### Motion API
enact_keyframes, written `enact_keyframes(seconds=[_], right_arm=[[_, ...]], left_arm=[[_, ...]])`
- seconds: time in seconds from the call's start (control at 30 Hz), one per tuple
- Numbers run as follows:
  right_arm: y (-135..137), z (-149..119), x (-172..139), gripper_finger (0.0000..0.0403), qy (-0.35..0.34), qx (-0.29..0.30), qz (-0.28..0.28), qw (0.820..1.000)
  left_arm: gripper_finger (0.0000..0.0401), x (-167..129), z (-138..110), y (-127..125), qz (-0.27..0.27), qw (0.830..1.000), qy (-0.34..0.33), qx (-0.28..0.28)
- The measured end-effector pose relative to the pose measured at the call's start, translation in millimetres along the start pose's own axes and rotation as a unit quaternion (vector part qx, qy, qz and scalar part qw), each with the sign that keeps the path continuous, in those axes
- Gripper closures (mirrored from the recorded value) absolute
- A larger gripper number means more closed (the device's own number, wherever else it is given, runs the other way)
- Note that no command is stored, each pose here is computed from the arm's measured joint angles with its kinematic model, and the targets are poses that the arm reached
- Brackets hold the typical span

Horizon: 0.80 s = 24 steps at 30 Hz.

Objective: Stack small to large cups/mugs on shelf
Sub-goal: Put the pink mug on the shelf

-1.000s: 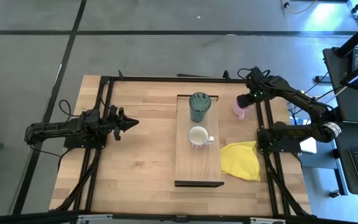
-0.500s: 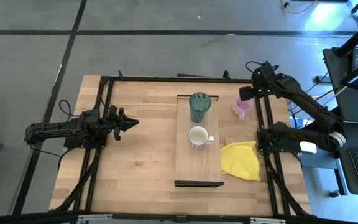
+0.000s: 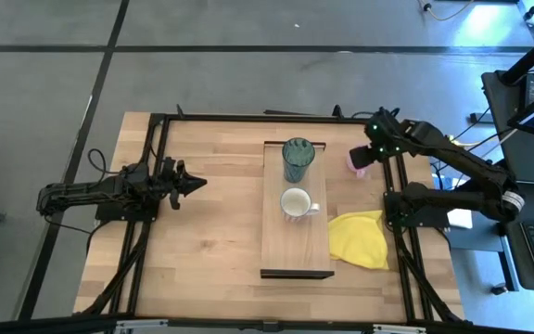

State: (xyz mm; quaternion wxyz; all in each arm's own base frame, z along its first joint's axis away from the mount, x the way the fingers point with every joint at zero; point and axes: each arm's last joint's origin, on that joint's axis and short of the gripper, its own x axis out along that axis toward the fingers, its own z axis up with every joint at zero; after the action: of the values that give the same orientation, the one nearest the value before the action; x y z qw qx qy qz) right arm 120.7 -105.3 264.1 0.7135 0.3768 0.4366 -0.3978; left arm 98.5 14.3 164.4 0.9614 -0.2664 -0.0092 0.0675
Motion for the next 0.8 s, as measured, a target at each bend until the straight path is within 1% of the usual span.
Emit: enact_keyframes(seconds=[0.13, 0.27, 0.37, 0.5, 0.7, 0.8], right_arm=[[8, -10, 1, 0.0312, 0.028, -0.020, -0.013, 0.999], [14, -20, 1, 0.0326, 0.056, -0.021, -0.019, 0.998], [17, -23, 1, 0.0349, 0.059, -0.018, -0.022, 0.998], [22, -26, 0, 0.0394, 0.061, -0.009, -0.013, 0.998], [30, -32, 0, 0.0399, 0.065, 0.015, -0.007, 0.998], [31, -35, 8, 0.0399, 0.061, 0.040, -0.005, 0.997]], left_arm=[[0.0394, 0, 0, 0, 0.000, 1.000, 0.000, 0.000], [0.0384, 0, 0, 0, 0.000, 1.000, 0.000, 0.000], [0.0378, 0, 0, 0, 0.000, 1.000, 0.000, 0.000], [0.0372, 0, 0, 0, 0.000, 1.000, 0.000, 0.000], [0.0372, 0, 0, 0, 0.000, 1.000, 0.000, 0.000], [0.0377, 0, 0, 0, 0.000, 1.000, 0.000, 0.000]])
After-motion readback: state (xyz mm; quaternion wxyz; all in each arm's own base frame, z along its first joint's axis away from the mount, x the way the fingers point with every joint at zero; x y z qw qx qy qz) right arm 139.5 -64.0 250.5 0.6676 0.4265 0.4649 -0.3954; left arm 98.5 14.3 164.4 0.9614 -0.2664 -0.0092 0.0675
